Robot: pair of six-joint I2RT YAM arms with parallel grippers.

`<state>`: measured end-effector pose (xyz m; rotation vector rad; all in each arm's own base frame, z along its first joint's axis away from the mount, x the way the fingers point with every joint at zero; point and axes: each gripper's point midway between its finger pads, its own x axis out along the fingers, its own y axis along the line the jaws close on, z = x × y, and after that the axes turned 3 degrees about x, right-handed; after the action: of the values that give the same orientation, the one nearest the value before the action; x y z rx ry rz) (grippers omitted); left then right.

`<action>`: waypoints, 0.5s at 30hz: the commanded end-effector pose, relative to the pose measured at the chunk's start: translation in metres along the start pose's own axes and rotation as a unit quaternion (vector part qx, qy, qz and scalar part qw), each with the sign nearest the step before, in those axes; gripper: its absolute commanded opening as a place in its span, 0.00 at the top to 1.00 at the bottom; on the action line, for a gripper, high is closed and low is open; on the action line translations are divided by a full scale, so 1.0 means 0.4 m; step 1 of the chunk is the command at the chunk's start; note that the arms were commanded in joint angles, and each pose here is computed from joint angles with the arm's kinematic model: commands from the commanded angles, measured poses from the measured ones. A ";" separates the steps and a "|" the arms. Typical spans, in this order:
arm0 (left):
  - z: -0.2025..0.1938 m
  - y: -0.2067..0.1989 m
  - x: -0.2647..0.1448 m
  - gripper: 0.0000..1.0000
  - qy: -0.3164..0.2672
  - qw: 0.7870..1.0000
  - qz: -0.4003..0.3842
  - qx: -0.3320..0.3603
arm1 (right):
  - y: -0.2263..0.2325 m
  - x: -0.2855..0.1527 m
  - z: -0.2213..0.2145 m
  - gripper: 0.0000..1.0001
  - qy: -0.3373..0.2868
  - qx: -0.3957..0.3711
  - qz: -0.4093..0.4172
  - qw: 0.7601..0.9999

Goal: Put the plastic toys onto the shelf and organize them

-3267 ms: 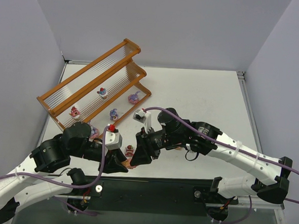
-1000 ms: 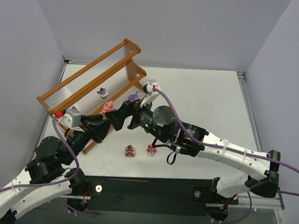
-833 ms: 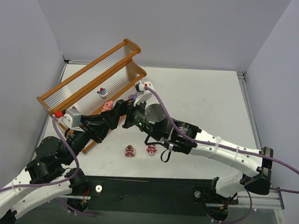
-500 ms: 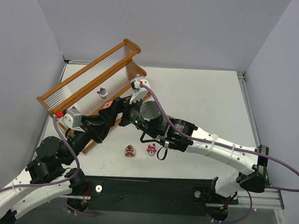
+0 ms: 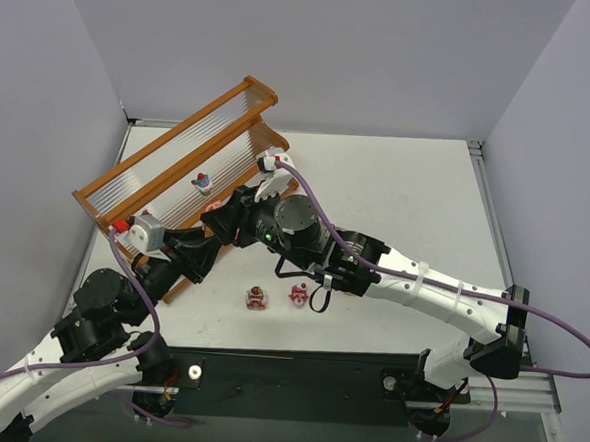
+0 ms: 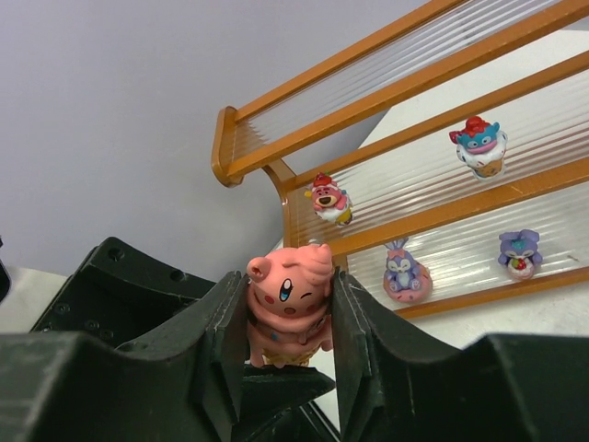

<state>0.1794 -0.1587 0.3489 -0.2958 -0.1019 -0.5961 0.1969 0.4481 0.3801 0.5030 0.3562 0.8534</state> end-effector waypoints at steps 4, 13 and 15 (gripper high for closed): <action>0.069 -0.005 -0.025 0.41 -0.015 0.999 0.001 -0.035 | -0.041 -0.006 0.062 1.00 -0.039 -0.018 -0.011 0.999; 0.053 0.038 -0.079 0.12 0.043 0.997 0.046 -0.044 | -0.100 0.001 0.096 1.00 -0.099 -0.097 0.005 0.990; 0.039 0.059 -0.094 0.12 0.056 0.995 0.067 -0.052 | -0.110 0.004 0.120 1.00 -0.127 -0.118 0.008 0.985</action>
<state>0.1652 -0.1363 0.3632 -0.3522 -0.0181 -0.5638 0.2379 0.4264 0.3317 0.3490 0.2827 0.7975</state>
